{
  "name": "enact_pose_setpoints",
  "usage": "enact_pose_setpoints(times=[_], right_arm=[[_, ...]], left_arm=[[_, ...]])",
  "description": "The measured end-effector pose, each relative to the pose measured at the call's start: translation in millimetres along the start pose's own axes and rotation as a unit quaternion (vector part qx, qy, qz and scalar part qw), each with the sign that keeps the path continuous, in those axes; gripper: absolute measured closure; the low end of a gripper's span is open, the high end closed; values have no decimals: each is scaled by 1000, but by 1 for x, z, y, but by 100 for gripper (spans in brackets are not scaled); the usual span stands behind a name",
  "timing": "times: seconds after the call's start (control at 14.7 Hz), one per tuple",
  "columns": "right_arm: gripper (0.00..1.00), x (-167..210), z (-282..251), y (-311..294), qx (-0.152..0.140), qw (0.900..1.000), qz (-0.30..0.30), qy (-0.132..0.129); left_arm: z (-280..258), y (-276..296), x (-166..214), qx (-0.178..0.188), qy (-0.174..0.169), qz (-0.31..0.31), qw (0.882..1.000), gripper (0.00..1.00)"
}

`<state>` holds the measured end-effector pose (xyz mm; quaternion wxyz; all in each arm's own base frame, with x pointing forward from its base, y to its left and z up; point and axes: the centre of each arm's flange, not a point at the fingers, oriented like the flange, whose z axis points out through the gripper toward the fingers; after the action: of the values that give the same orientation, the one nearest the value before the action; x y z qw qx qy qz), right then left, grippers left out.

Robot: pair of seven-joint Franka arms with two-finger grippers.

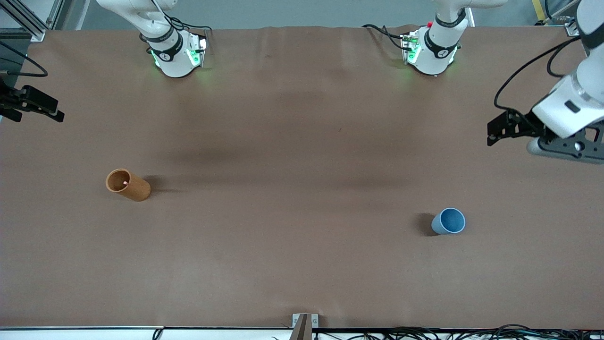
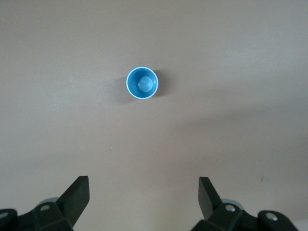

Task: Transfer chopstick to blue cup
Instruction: 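Reach the right gripper to the wooden cup while the left gripper reaches the blue cup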

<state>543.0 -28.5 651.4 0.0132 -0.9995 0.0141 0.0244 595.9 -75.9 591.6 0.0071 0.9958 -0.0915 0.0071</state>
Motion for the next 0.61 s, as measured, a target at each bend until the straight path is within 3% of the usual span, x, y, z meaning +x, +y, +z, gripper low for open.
enact_pose_setpoints(times=[0.41, 0.61], right_arm=[[3, 9, 40, -3, -34, 999, -10, -14], [4, 16, 75, -13, -60, 998, -26, -17]], left_arm=[[155, -75, 64, -8, -11, -1, 1000, 0], [220, -79, 82, -16, -12, -6, 1000, 0]])
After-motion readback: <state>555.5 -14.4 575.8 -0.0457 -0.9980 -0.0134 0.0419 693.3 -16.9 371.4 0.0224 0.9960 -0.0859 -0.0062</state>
